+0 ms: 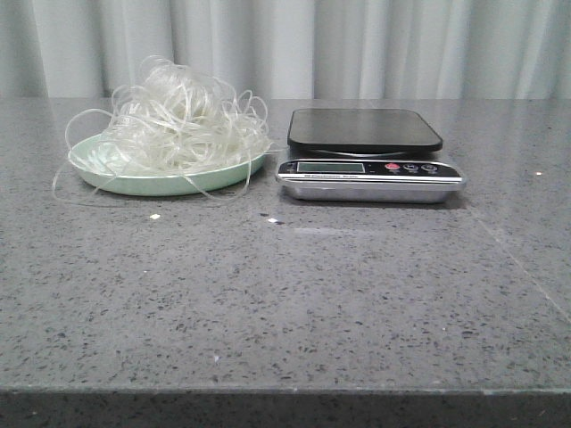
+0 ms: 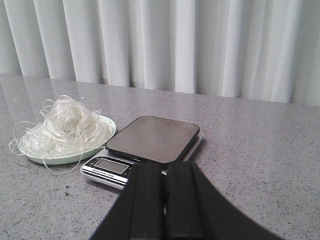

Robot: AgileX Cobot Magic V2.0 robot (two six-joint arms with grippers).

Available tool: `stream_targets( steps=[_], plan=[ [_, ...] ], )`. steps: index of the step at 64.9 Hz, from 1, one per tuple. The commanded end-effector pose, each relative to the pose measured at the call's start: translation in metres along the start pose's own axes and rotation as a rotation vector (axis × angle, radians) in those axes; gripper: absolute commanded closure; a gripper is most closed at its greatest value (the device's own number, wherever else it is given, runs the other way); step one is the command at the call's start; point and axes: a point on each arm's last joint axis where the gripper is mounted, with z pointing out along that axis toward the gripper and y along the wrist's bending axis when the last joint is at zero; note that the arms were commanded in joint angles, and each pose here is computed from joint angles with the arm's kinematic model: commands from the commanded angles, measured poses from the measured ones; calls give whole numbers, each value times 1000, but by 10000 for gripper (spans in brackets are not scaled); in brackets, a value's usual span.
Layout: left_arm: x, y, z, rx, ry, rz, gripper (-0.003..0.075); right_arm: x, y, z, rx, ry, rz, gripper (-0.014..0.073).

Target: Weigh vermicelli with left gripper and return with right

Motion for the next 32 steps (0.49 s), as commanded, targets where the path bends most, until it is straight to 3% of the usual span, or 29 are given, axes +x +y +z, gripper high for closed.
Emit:
stream_targets(
  steps=[1, 12, 32],
  plan=[
    [-14, 1, -6, -8, -112, -12, 586, -15, 0, -1, 7, -92, -11, 438],
    [-4, 2, 2, -84, -113, 4, 586, -15, 0, -1, 7, -92, -11, 438],
    [42, 14, 27, -420, -282, 45, 586, -15, 0, -1, 7, -92, -11, 438]
  ],
)
